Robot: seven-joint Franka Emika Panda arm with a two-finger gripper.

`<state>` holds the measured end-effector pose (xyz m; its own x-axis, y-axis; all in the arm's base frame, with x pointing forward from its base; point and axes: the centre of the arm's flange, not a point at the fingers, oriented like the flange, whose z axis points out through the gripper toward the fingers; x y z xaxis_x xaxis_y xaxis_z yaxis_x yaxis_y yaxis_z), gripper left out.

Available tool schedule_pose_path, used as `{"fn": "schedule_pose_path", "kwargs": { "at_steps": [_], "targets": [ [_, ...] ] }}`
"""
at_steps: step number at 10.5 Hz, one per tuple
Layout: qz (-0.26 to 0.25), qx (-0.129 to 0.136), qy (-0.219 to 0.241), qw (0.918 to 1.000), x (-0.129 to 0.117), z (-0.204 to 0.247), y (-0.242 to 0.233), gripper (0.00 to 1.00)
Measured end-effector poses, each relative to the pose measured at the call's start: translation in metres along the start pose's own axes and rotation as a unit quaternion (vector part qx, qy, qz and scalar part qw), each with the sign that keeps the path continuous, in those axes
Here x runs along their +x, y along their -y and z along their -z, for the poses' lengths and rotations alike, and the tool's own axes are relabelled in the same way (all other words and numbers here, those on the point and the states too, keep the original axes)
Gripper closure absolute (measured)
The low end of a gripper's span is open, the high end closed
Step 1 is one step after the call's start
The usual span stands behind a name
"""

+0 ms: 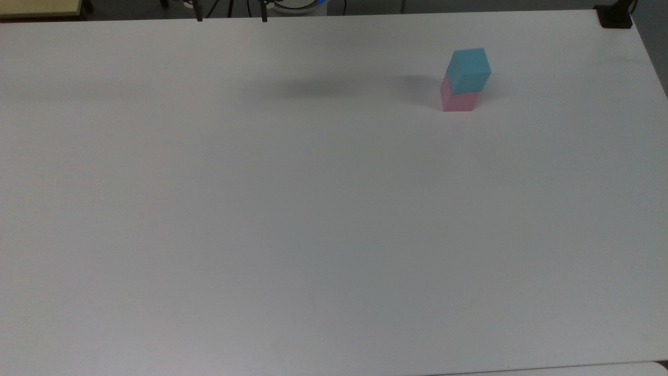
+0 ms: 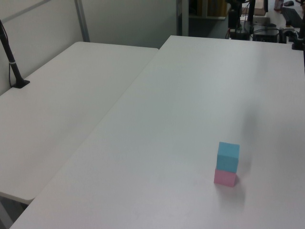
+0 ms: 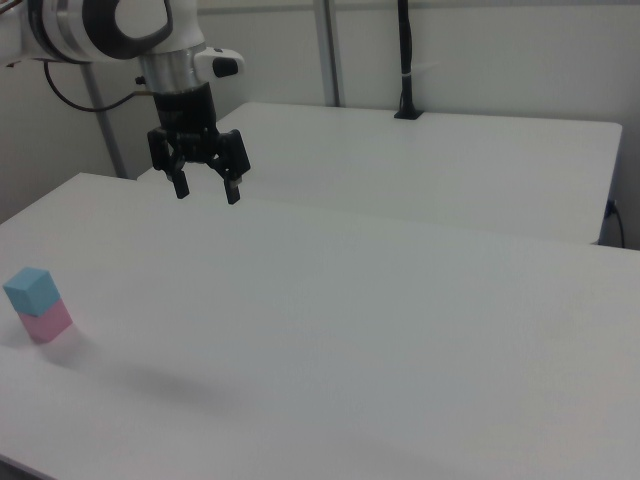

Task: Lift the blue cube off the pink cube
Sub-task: 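Move the open gripper toward the blue cube atop the pink cube, then lower the gripper around the blue cube and close on it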

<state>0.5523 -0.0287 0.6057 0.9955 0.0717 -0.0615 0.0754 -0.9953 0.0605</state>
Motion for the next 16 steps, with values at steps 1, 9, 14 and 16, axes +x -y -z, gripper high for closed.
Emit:
{"fn": "schedule_pose_path", "kwargs": {
  "at_steps": [1,9,14,16],
  "targets": [
    [0.0,0.0,0.0,1.0,0.0,0.0,0.0,0.0],
    [0.005,0.031,-0.014,0.9994,0.007,-0.001,0.013,0.0],
    [0.025,0.029,-0.002,0.9993,-0.005,-0.011,0.25,0.0],
    [0.04,0.017,0.028,0.9987,-0.014,-0.062,0.348,0.0]
  ]
}}
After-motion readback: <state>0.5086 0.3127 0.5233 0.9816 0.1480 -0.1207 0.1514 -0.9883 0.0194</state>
